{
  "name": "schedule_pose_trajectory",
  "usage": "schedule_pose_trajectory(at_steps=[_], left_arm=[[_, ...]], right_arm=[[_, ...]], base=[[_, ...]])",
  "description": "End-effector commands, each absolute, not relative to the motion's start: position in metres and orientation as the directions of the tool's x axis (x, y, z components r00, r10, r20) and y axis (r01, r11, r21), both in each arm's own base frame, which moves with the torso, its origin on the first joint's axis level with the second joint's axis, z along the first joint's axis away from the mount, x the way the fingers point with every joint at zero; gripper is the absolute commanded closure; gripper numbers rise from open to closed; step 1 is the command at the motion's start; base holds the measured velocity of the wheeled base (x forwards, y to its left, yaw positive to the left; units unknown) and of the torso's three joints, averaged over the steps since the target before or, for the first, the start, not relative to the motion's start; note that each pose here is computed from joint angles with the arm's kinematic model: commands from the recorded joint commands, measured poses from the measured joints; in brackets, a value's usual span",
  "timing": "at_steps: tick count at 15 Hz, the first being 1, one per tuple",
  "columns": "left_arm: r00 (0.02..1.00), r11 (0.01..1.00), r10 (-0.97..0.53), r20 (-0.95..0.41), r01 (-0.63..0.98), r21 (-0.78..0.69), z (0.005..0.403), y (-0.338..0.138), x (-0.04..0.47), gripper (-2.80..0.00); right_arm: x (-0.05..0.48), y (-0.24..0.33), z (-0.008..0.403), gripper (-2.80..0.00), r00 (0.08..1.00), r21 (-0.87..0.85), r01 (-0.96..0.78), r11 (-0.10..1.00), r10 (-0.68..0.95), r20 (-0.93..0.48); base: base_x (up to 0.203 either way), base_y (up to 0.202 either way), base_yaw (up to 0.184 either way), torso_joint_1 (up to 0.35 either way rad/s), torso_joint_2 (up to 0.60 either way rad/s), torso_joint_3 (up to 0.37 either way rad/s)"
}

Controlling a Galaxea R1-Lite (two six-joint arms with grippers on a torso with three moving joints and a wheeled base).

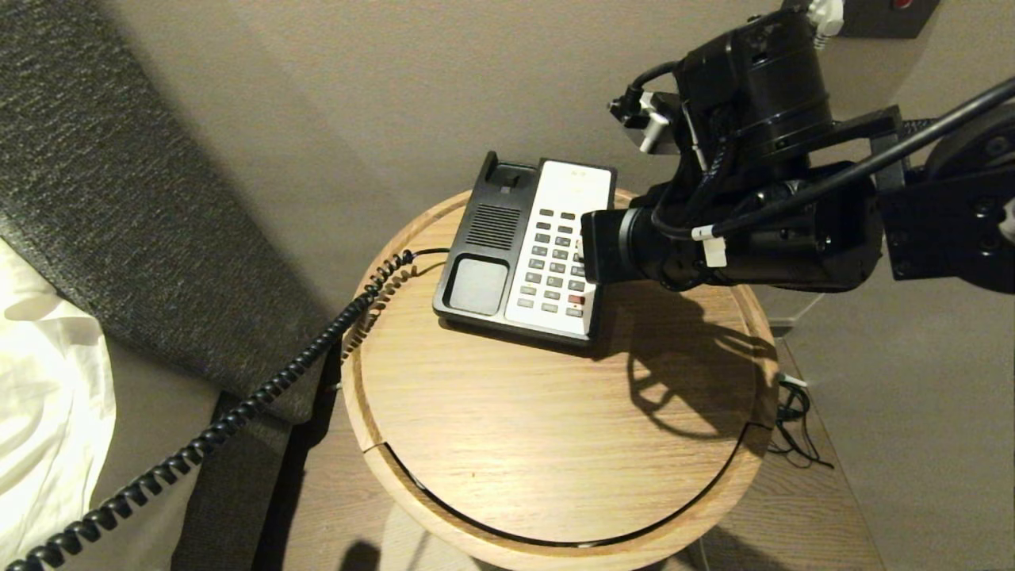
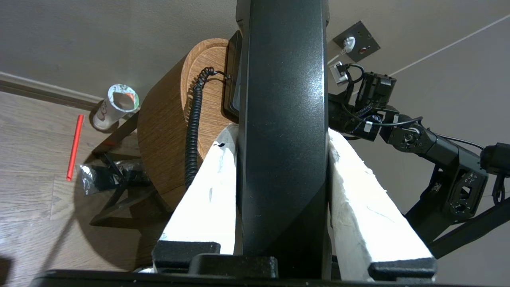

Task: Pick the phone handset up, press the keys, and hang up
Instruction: Dial the number

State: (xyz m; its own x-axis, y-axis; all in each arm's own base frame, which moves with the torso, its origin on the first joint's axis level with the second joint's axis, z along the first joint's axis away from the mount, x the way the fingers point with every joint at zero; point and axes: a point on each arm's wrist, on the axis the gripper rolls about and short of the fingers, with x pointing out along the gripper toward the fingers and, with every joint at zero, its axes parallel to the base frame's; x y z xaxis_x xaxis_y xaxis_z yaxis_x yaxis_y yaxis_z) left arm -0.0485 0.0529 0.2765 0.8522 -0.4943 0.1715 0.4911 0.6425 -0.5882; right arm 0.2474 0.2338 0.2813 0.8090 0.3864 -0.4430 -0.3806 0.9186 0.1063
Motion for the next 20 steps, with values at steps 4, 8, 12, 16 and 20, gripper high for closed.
schedule_pose_trajectory(at_steps=[4, 8, 12, 16, 20], left_arm=[[0.853, 0.642, -0.493, 0.169, 0.489, -0.591, 0.277, 0.053, -0.048, 0.0], [0.853, 0.643, -0.494, 0.168, 0.488, -0.591, 0.276, 0.053, -0.048, 0.0], [0.853, 0.642, -0.494, 0.168, 0.489, -0.591, 0.276, 0.053, -0.048, 0.0], [0.853, 0.642, -0.495, 0.167, 0.488, -0.591, 0.275, 0.053, -0.048, 0.0], [0.853, 0.643, -0.495, 0.164, 0.487, -0.591, 0.273, 0.053, -0.048, 0.0]], right_arm=[[0.241, 0.234, 0.298, 0.0, 0.82, 0.125, -0.393, 0.911, 0.408, -0.402], [0.24, 0.233, 0.294, 0.0, 0.814, 0.123, -0.389, 0.913, 0.403, -0.418], [0.241, 0.235, 0.292, 0.0, 0.812, 0.123, -0.389, 0.913, 0.402, -0.423], [0.233, 0.239, 0.294, 0.0, 0.8, 0.132, -0.412, 0.902, 0.427, -0.421], [0.228, 0.239, 0.292, 0.0, 0.786, 0.123, -0.419, 0.9, 0.427, -0.447]], base=[[0.0, 0.0, 0.0, 0.0, 0.0, 0.0], [0.0, 0.0, 0.0, 0.0, 0.0, 0.0], [0.0, 0.0, 0.0, 0.0, 0.0, 0.0], [0.0, 0.0, 0.0, 0.0, 0.0, 0.0], [0.0, 0.0, 0.0, 0.0, 0.0, 0.0]])
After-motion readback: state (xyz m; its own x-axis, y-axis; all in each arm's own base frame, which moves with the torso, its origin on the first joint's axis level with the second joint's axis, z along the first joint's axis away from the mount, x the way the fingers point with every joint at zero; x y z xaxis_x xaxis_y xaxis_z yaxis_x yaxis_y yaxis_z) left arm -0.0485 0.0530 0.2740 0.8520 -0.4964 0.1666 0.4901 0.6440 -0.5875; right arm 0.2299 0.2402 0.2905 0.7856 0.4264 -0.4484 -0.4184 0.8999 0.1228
